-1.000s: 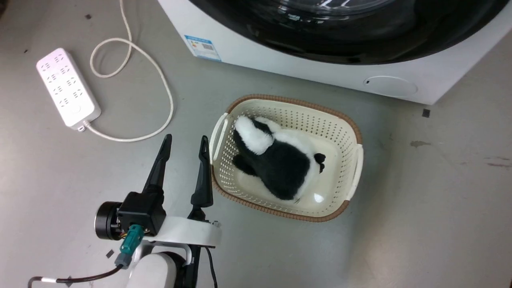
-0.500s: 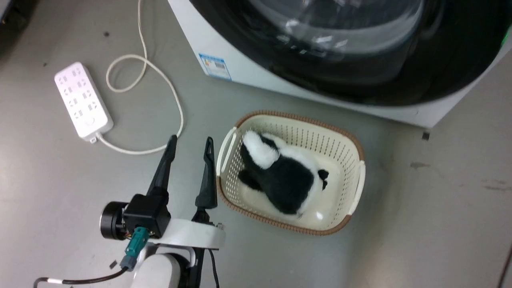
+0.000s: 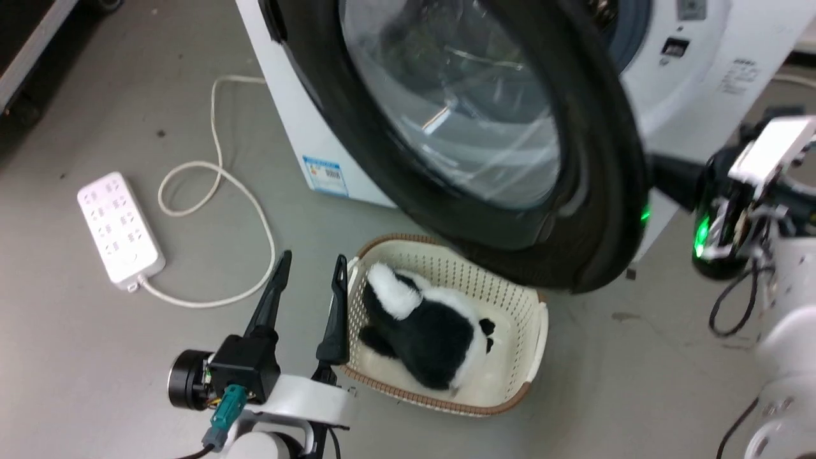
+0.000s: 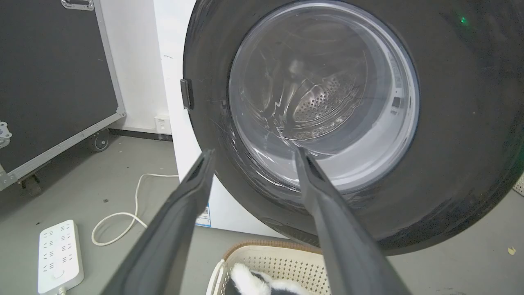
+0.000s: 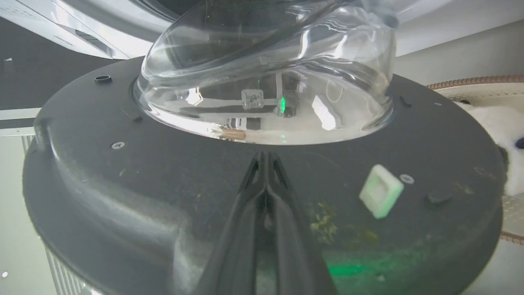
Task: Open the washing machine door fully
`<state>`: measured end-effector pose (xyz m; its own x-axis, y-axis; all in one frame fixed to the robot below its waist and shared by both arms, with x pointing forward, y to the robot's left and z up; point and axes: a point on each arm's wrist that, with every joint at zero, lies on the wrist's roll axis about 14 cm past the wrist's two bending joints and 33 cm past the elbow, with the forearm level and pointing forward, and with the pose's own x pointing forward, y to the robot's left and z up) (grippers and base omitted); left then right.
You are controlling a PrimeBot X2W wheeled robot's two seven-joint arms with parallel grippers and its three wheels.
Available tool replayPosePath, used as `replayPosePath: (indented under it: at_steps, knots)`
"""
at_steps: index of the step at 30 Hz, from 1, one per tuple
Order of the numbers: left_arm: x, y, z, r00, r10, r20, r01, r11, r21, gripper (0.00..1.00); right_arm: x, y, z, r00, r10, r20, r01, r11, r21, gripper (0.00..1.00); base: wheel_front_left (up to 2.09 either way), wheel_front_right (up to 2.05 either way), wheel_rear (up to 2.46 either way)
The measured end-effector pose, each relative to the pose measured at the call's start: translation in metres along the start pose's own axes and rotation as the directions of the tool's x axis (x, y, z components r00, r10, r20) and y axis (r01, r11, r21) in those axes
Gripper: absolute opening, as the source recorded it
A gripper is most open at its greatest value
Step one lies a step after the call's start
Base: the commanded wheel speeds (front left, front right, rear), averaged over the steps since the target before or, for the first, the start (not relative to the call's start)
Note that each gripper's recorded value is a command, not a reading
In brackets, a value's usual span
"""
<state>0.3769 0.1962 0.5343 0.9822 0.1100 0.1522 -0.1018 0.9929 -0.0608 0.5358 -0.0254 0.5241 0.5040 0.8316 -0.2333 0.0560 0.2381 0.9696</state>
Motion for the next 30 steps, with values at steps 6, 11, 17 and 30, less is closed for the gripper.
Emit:
replayPosePath:
  at_steps: [6, 11, 17, 30]
  knots:
    - [-0.011, -0.004, 0.003, 1.000, -0.015, 0.004, 0.015, 1.000, -0.013, 1.00, -0.014, -0.002, -0.034, 0.996, 0.024, -0.091, -0.025, 1.000, -0.005, 0.00, 0.00, 0.00, 0.00]
    - [-0.014, -0.006, 0.005, 1.000, -0.027, 0.007, 0.027, 1.000, -0.016, 1.00, -0.005, 0.006, -0.066, 0.978, 0.086, -0.189, -0.084, 0.996, 0.016, 0.00, 0.00, 0.00, 0.00]
    - [-0.022, -0.006, -0.001, 0.999, -0.029, -0.014, 0.028, 0.999, -0.020, 1.00, 0.007, 0.001, -0.107, 0.955, 0.119, -0.273, -0.114, 0.993, 0.034, 0.00, 0.00, 0.00, 0.00]
    - [-0.027, -0.007, -0.001, 0.999, -0.028, -0.015, 0.028, 0.999, -0.027, 1.00, 0.008, 0.005, -0.121, 0.980, 0.142, -0.136, -0.146, 0.989, -0.021, 0.19, 0.00, 0.00, 0.00]
